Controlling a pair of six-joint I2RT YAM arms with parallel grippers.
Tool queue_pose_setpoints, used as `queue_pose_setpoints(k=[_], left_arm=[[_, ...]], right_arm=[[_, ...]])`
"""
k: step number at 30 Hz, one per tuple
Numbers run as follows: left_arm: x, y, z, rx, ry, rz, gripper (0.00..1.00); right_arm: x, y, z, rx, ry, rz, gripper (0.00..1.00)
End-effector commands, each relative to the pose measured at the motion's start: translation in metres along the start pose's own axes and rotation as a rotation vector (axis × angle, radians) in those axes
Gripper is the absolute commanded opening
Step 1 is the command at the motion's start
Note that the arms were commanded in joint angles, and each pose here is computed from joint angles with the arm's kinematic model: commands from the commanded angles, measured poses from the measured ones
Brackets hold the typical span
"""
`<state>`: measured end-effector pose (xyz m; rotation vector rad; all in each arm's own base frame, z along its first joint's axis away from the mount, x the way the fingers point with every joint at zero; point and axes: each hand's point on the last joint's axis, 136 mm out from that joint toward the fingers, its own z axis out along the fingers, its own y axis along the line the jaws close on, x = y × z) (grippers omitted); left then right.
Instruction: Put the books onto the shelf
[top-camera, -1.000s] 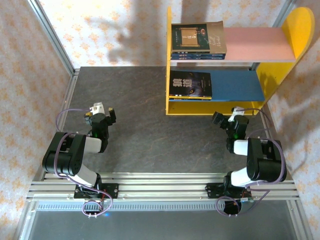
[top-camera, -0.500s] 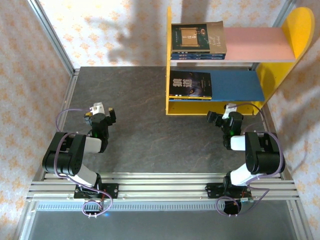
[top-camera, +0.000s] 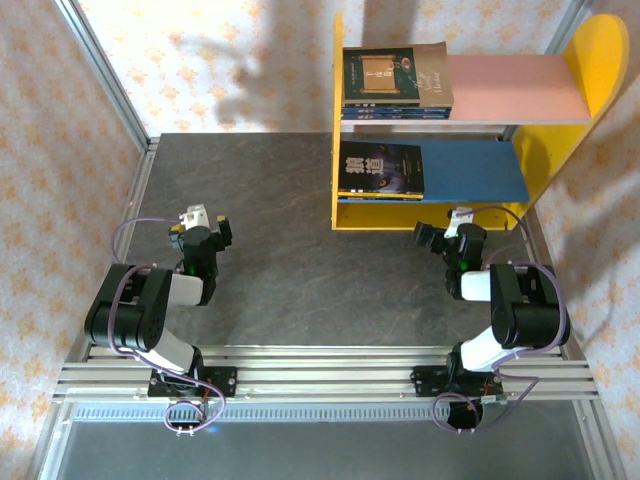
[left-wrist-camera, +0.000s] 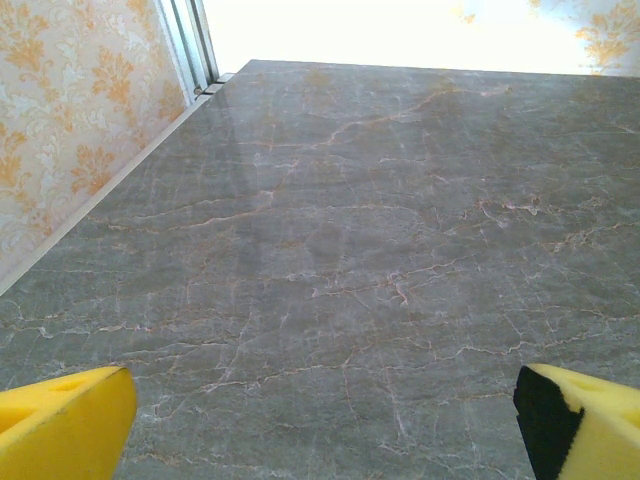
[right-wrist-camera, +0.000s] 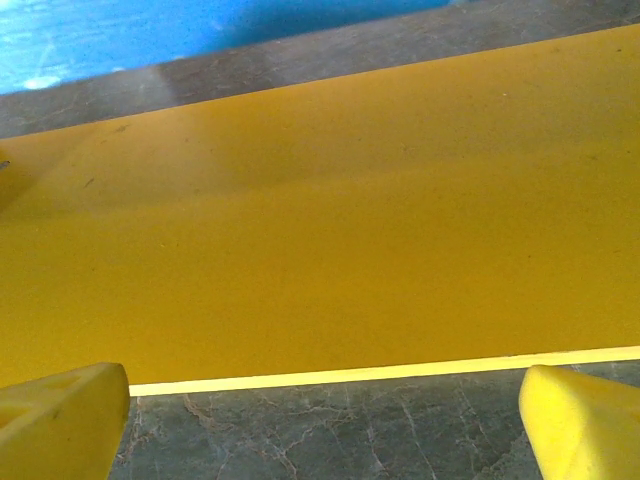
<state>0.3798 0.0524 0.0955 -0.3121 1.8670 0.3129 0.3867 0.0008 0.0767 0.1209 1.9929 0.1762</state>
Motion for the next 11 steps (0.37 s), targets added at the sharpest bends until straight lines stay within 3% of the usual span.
queue_pose_setpoints(k=[1, 11], left_arm=[[-0.0088, 0.0043, 0.0019, -0.024, -0.022, -0.007, 1.00], [-0.0087, 0.0043, 0.0019, -0.024, -0.021, -0.007, 1.00]], right_arm=[[-0.0137, -0.0005, 0.0017, 0.016, -0.033, -0.022, 0.99], [-0.0141, -0.0005, 0.0017, 0.016, -0.034, -0.023, 0.99]])
